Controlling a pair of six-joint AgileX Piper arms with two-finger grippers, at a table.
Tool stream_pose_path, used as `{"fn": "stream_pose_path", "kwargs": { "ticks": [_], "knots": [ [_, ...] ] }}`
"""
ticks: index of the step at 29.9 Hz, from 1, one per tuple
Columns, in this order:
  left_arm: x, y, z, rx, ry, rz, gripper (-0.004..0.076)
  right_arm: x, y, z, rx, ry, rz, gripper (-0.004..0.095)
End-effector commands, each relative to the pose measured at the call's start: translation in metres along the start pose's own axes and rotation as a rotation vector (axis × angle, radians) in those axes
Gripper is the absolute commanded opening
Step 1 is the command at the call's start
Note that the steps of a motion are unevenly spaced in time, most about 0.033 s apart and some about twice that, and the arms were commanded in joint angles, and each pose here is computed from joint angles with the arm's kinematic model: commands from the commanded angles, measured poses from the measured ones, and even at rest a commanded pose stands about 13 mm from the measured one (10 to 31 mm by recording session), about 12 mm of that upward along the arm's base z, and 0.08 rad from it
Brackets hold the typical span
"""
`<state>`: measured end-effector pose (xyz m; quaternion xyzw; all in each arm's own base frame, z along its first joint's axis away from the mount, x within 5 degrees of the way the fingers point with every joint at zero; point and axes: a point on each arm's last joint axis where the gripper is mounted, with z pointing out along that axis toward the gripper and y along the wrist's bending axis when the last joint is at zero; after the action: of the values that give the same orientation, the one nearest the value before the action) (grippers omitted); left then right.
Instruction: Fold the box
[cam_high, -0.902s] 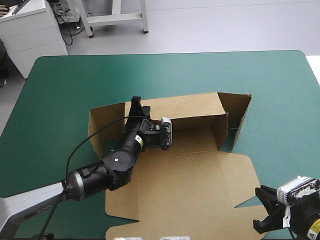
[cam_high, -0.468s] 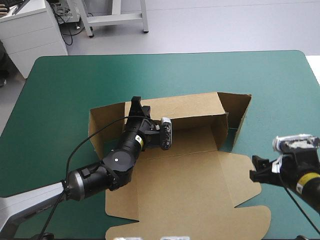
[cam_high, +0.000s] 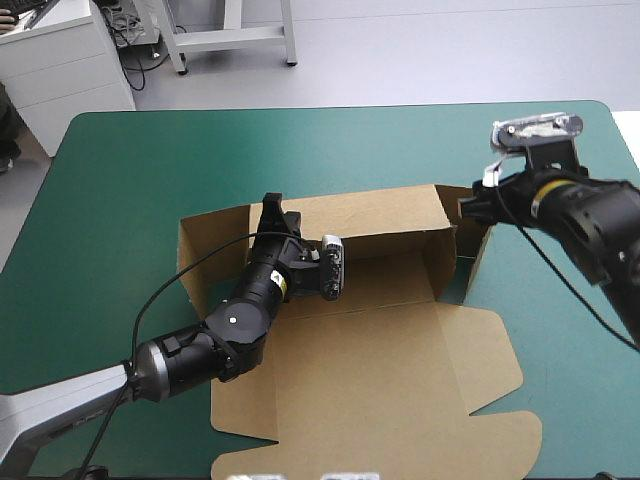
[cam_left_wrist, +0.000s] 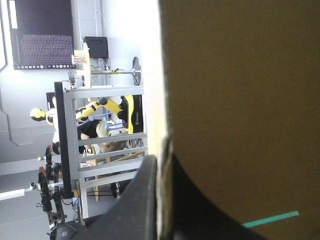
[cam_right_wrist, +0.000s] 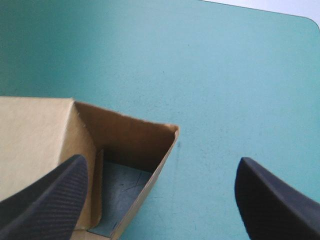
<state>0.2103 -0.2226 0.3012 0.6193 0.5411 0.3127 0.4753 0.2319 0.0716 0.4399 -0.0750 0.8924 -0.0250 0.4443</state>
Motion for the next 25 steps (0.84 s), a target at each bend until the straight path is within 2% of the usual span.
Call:
{"fn": "stream_pose_path", "kwargs": {
  "ticks": [1, 7, 13, 18, 21, 25],
  "knots": [
    [-0.003, 0.011, -0.007, -0.039, -0.028, -0.012, -0.0032, -0.032, -0.020, 0.015, 0.011, 0.015, 0.014, 0.0720],
    [-0.004, 0.011, -0.007, -0.038, -0.029, -0.012, -0.0032, -0.056, -0.055, 0.065, -0.129, 0.182, 0.145, 0.0720],
    [-0.004, 0.011, -0.007, -0.038, -0.029, -0.012, -0.0032, -0.056, -0.085, 0.115, -0.079, 0.270, 0.208, 0.0720],
    [-0.003, 0.011, -0.007, -0.039, -0.023, -0.014, -0.0032, -0.048, -0.086, 0.142, -0.093, 0.326, 0.190, 0.0720],
    [-0.003, 0.011, -0.007, -0.042, -0.023, 0.000, -0.0032, -0.047, -0.082, 0.148, -0.149, 0.331, 0.129, 0.0720],
    [-0.003, 0.012, -0.007, -0.046, -0.024, 0.003, -0.0032, -0.040, -0.082, 0.152, -0.163, 0.353, 0.077, 0.0721]
  ]
}}
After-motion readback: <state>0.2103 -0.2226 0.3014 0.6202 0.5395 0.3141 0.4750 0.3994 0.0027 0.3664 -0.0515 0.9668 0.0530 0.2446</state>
